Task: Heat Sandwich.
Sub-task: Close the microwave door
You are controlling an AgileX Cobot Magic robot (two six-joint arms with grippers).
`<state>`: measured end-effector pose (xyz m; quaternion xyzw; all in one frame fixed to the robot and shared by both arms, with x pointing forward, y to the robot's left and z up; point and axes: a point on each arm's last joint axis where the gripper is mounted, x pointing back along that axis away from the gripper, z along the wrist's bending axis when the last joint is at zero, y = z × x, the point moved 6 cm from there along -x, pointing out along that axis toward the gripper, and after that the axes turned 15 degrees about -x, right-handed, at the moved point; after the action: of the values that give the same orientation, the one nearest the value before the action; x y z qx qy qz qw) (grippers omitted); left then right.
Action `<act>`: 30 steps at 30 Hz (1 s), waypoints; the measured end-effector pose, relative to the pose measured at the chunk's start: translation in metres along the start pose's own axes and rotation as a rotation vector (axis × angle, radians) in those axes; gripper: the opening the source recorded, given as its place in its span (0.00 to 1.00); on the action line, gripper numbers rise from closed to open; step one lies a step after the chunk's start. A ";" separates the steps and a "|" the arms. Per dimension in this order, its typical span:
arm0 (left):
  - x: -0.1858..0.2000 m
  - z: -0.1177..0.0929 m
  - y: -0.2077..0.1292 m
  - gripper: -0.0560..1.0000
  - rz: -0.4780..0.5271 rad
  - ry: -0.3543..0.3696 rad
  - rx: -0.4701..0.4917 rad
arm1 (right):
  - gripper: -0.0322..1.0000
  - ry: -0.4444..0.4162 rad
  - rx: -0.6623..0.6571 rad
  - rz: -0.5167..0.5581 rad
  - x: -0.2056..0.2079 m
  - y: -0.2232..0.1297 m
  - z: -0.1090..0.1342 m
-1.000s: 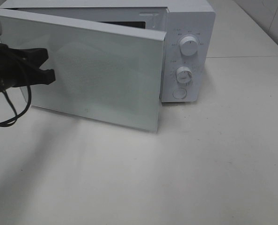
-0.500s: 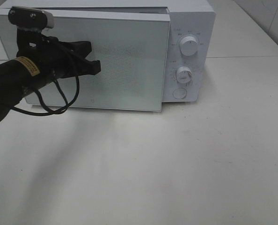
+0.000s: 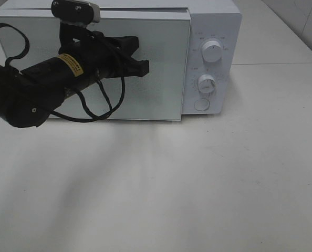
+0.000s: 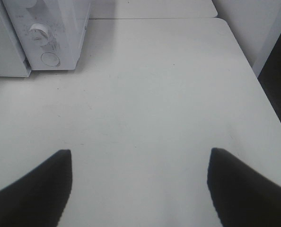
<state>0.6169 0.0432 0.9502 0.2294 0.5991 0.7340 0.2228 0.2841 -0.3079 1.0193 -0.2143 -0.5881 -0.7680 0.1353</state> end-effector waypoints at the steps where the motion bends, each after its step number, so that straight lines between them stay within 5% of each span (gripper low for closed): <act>1: -0.002 -0.002 0.000 0.05 0.000 -0.007 -0.004 | 0.77 0.000 0.000 0.000 0.000 0.000 0.000; 15: -0.037 -0.026 0.002 0.05 -0.015 -0.088 -0.057 | 0.77 0.000 0.000 0.000 0.000 0.000 0.000; 30: -0.056 -0.034 0.000 0.05 -0.005 -0.090 -0.041 | 0.77 0.001 0.000 0.000 0.000 0.000 0.000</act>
<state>0.6412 -0.0166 0.9400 0.2560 0.5740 0.7345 0.2560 0.2841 -0.3077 1.0193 -0.2141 -0.5879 -0.7682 0.1356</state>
